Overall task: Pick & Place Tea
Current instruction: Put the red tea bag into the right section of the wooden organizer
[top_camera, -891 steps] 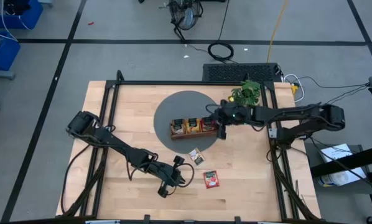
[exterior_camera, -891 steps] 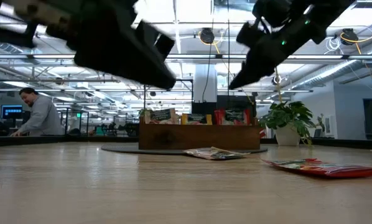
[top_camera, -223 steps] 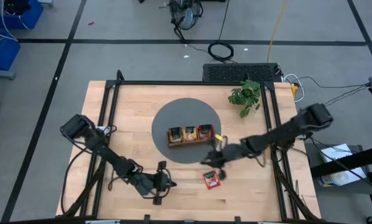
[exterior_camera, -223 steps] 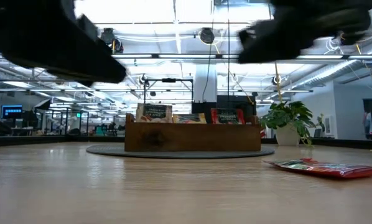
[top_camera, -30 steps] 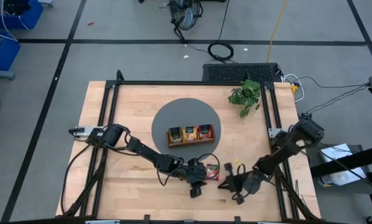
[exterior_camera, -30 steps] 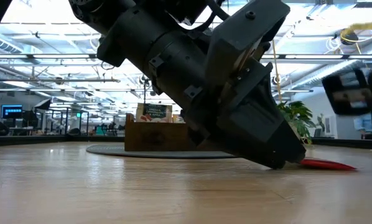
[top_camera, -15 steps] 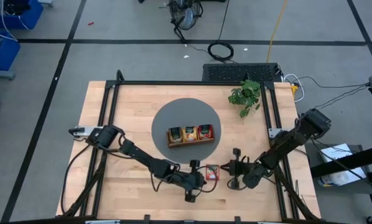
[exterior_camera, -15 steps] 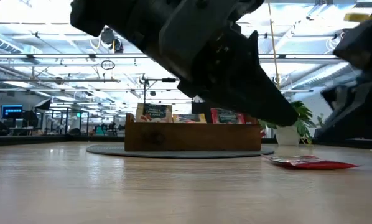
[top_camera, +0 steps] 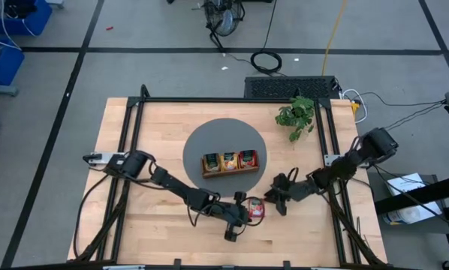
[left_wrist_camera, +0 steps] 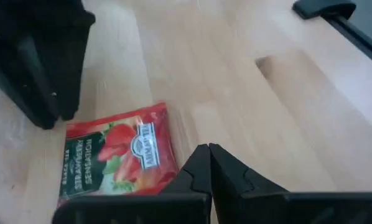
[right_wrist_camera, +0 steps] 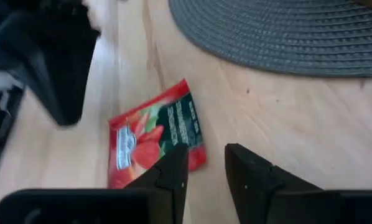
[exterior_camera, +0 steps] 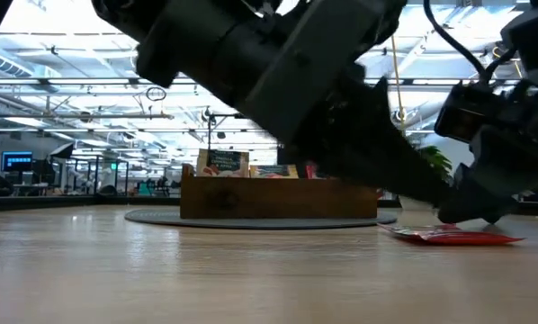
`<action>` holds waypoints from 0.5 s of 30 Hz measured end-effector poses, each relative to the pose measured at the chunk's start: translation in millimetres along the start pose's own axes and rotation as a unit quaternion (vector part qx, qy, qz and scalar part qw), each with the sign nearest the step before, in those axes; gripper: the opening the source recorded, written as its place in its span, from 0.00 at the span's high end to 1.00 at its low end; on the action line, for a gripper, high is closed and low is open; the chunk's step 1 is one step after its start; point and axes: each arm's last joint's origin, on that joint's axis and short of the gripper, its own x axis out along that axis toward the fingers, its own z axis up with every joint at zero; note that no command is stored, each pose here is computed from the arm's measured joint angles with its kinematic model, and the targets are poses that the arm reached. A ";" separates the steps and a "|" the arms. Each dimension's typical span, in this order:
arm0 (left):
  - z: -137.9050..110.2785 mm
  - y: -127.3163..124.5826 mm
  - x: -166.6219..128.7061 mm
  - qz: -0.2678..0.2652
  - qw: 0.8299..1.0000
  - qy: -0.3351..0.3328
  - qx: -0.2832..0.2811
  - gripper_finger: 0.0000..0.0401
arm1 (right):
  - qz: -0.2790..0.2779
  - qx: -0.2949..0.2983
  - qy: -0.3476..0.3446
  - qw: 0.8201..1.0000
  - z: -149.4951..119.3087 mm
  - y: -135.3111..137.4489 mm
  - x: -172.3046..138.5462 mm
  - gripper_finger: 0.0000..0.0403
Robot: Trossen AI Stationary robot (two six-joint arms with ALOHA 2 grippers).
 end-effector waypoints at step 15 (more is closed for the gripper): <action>-24.3 14.1 22.3 -0.007 0.999 0.008 -0.032 1.00 | 0.008 0.068 0.037 0.997 0.8 -8.3 0.9 0.74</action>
